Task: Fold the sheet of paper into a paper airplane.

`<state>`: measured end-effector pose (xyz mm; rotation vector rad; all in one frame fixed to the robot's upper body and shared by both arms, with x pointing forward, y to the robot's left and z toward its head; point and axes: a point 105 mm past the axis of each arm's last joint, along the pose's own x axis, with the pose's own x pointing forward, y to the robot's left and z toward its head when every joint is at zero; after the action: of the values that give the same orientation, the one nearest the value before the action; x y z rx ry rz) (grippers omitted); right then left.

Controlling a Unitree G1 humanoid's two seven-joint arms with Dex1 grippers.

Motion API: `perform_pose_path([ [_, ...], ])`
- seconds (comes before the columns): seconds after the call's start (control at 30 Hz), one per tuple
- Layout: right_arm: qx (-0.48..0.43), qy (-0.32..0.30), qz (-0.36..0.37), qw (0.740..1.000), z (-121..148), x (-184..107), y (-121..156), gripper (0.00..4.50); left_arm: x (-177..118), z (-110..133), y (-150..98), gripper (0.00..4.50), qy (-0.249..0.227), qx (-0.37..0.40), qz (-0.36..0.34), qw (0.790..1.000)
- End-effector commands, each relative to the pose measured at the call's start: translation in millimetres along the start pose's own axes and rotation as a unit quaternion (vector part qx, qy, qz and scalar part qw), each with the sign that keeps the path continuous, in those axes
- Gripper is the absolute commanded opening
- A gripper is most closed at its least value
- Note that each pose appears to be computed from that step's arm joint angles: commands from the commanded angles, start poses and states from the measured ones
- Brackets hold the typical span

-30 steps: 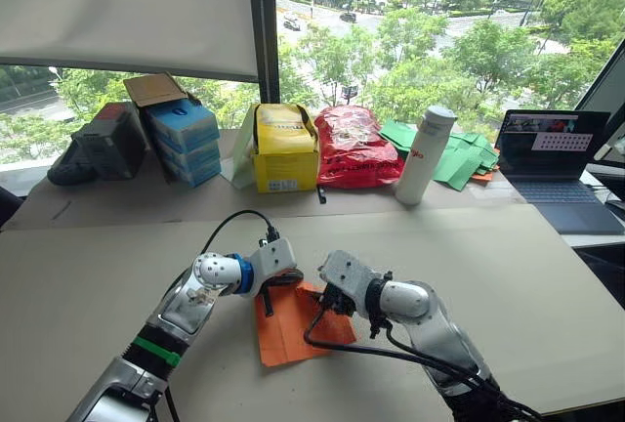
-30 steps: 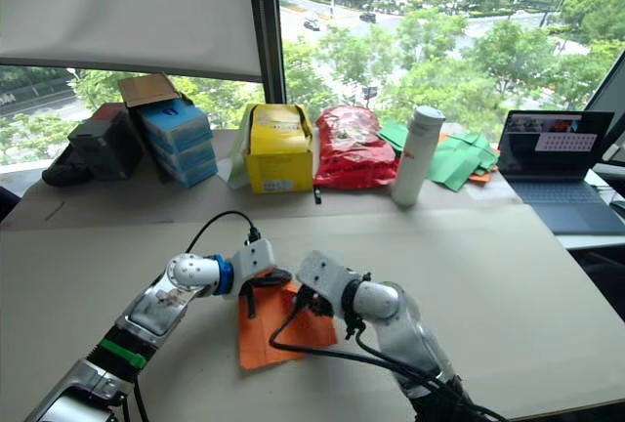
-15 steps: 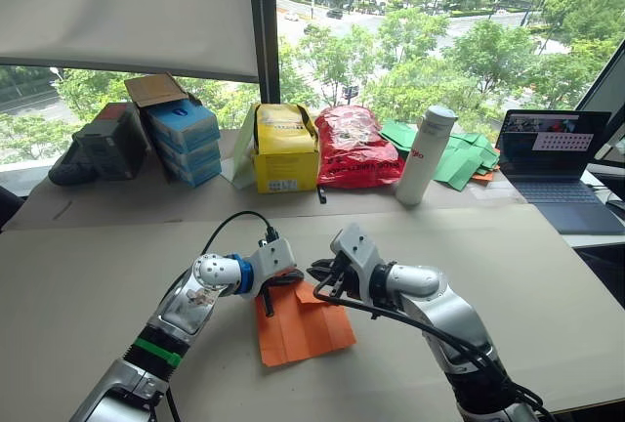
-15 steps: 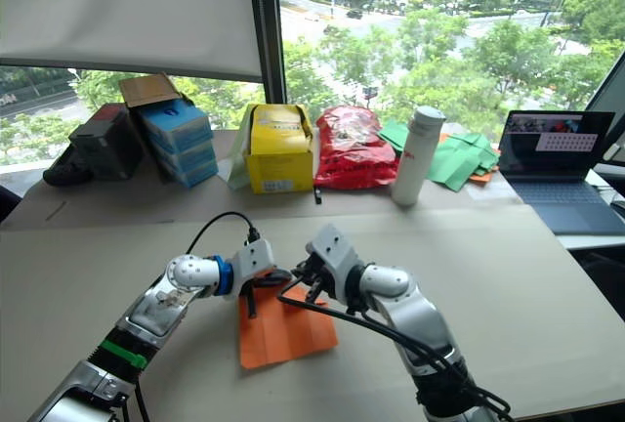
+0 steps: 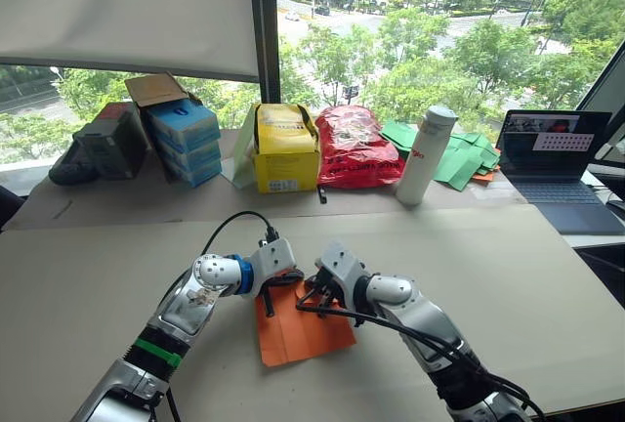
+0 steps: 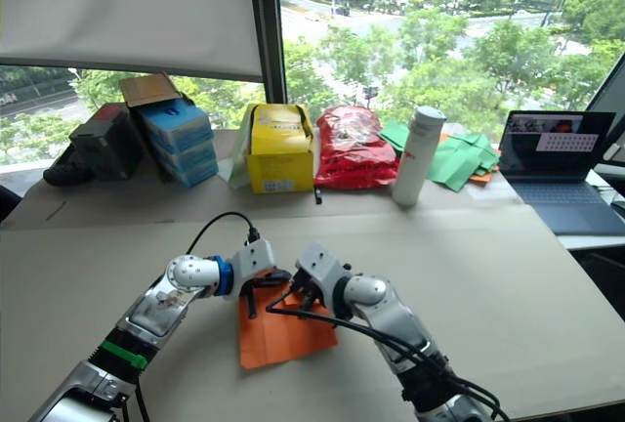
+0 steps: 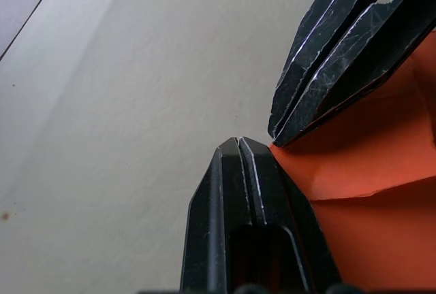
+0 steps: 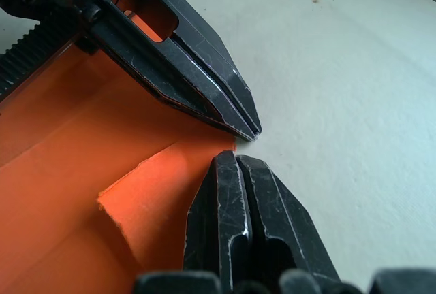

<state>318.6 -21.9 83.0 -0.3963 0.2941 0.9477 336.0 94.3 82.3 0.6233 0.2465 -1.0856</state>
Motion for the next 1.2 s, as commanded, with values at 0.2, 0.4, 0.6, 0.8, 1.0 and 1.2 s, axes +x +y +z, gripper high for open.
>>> perform_pose_path([
  [0.2, -0.014, 0.022, 0.015, 1.000, -1.4, 6.7, 5.6, 0.02, 1.5, -12.1, -6.9, 0.00, 0.020, -0.010, -0.007, 1.000],
  [0.4, 0.006, 0.075, 0.018, 0.997, -21.3, 5.1, 7.1, 0.02, 1.3, -11.8, -7.1, 0.00, 0.020, -0.009, -0.006, 1.000],
  [0.6, 0.010, 0.083, 0.020, 0.996, -26.6, 0.1, 8.7, 0.02, 0.7, -12.7, -7.3, 0.00, 0.022, -0.008, -0.006, 1.000],
  [0.8, 0.015, 0.090, 0.018, 0.996, -32.0, -6.3, 9.1, 0.02, 0.2, -12.8, -7.5, 0.00, 0.022, -0.007, -0.006, 1.000],
  [1.0, 0.018, 0.098, 0.017, 0.995, -36.6, -13.5, 11.5, 0.02, 0.9, -13.0, -7.2, 0.00, 0.022, -0.007, -0.007, 1.000],
  [1.2, 0.020, 0.107, 0.010, 0.994, -41.5, -20.9, 11.4, 0.02, 1.9, -12.7, -7.2, 0.00, 0.022, -0.006, -0.008, 1.000],
])
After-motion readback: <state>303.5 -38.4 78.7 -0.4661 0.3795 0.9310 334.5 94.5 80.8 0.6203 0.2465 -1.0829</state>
